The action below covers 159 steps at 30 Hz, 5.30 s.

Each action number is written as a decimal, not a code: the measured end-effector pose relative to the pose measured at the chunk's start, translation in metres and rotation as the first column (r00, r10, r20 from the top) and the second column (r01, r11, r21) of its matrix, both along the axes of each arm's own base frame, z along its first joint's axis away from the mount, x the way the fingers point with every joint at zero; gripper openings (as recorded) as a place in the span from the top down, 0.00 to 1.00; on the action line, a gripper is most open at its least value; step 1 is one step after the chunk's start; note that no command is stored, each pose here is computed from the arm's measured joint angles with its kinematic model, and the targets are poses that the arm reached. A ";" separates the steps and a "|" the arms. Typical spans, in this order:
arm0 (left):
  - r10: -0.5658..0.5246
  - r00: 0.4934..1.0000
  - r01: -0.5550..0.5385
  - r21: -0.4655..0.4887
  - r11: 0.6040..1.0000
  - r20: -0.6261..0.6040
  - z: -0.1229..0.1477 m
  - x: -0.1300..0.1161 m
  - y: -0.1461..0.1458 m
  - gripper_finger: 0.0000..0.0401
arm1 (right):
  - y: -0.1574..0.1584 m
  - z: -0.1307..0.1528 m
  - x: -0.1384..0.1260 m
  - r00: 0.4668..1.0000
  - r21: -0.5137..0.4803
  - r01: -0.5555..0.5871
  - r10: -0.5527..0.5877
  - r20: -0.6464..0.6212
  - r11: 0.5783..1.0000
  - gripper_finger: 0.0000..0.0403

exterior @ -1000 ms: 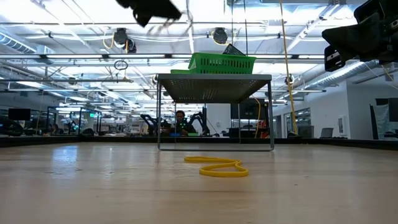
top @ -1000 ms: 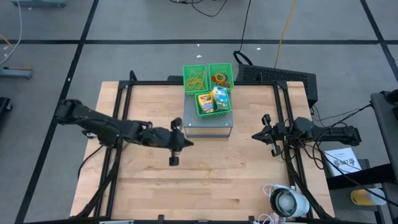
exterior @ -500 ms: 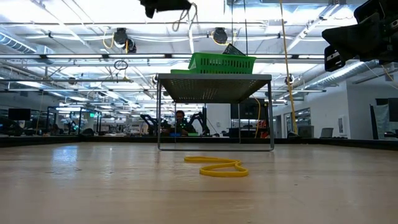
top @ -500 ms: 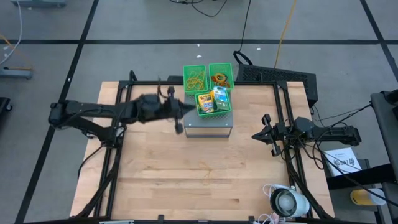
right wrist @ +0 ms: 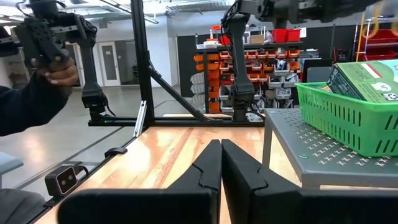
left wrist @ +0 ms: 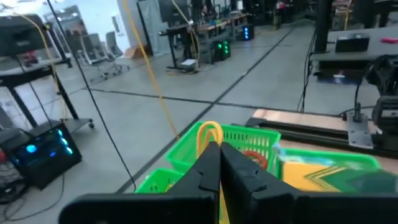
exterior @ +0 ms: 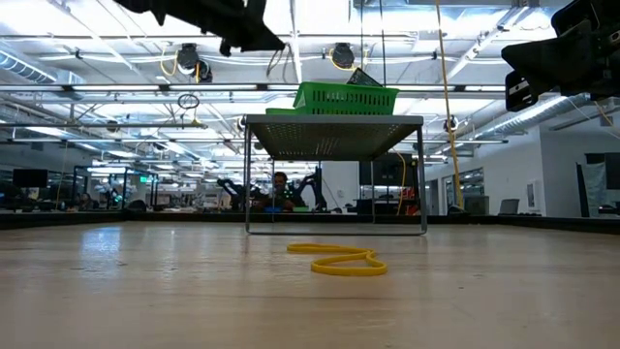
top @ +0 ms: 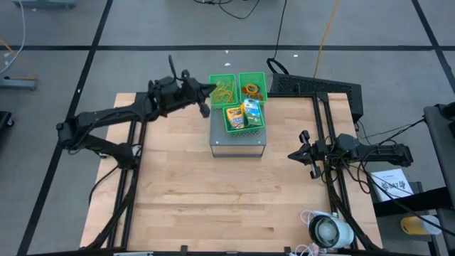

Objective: Pick & Place Office Desk Supplies
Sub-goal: Put the yellow rubber band into the left green bin on the shelf

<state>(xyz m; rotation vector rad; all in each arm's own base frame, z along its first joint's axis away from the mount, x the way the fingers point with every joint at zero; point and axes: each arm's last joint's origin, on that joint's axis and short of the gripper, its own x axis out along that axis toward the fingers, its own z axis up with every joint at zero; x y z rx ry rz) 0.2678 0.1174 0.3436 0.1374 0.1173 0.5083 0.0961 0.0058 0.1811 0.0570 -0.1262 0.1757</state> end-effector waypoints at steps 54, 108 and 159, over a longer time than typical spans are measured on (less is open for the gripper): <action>-0.104 0.990 0.125 0.242 0.962 -0.097 -0.015 0.035 -0.029 0.45 | 0.000 0.000 0.000 1.000 0.000 0.000 0.000 -0.001 1.000 1.00; -0.541 0.637 0.411 -0.351 0.841 -0.550 -0.241 0.100 -0.227 0.44 | 0.000 0.000 0.000 1.000 0.000 0.000 0.000 0.000 1.000 1.00; -0.597 0.667 0.451 -0.397 0.799 -0.445 -0.209 0.099 -0.227 0.95 | 0.000 0.000 0.000 1.000 0.000 0.000 0.000 0.000 1.000 1.00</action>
